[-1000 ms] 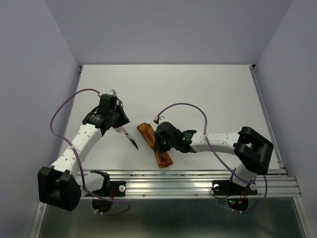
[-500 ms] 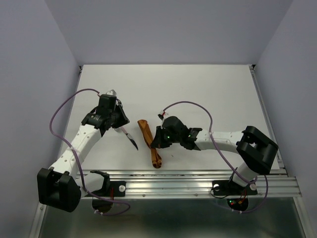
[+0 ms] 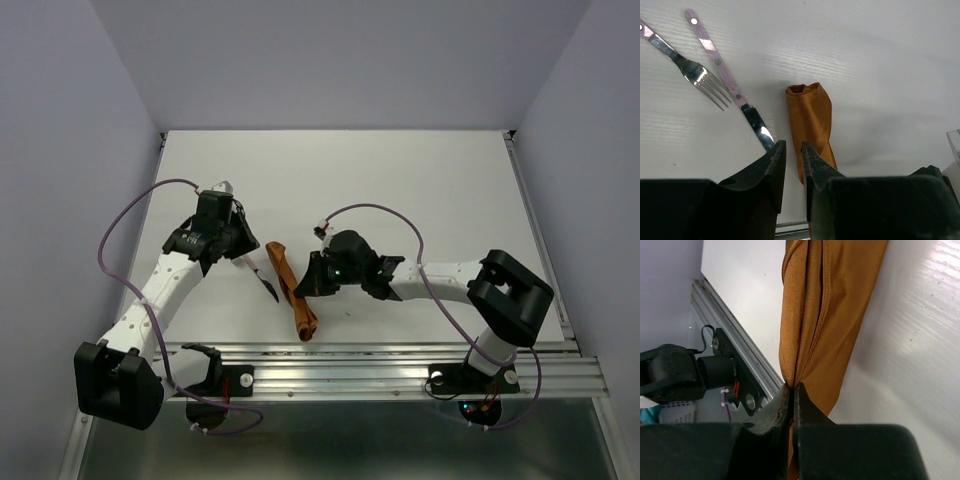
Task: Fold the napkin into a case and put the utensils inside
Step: Turn over the smaller rectangle-folded napkin at the center of the board.
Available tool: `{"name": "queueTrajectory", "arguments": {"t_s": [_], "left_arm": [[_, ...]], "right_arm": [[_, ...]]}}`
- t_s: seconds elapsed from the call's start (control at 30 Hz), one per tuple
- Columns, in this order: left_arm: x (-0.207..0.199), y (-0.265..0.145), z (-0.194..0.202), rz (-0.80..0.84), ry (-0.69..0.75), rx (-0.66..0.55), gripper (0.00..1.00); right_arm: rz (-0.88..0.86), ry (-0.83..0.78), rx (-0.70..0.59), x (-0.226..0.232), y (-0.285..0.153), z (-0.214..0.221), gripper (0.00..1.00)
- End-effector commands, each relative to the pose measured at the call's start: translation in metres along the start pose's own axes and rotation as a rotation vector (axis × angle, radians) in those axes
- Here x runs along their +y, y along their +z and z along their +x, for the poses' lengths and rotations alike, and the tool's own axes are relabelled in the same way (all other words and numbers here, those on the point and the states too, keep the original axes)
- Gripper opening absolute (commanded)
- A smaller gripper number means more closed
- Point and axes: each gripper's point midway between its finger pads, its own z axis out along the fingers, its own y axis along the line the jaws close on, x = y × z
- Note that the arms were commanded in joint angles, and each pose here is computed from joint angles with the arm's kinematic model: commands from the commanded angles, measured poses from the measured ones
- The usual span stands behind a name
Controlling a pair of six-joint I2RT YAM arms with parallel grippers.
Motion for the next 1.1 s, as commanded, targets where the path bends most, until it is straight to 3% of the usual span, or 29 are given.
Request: {"name": "queueTrajectory", "arguments": {"t_s": [0.0, 0.6, 0.77, 0.83, 0.93, 1.07], "left_arm": [[-0.007, -0.013, -0.015, 0.025, 0.02, -0.044, 0.31], [-0.022, -0.002, -0.01, 0.097, 0.027, 0.002, 0.31], [-0.029, 0.005, 0.001, 0.145, 0.021, 0.046, 0.31], [-0.034, 0.011, 0.011, 0.179, 0.024, 0.075, 0.31], [-0.048, 0.019, 0.024, 0.261, 0.031, 0.12, 0.27], [-0.065, 0.037, 0.044, 0.286, 0.059, 0.188, 0.07]], "right_arm": [[-0.118, 0.028, -0.06, 0.008, -0.006, -0.02, 0.01], [-0.091, 0.078, -0.041, -0.058, -0.04, -0.002, 0.01], [-0.057, 0.094, -0.061, -0.078, -0.049, -0.005, 0.24], [-0.048, 0.089, -0.073, -0.082, -0.055, -0.007, 0.42], [-0.019, 0.099, -0.084, -0.093, -0.062, -0.008, 0.44], [0.033, 0.078, -0.094, -0.098, -0.073, -0.008, 0.48]]}}
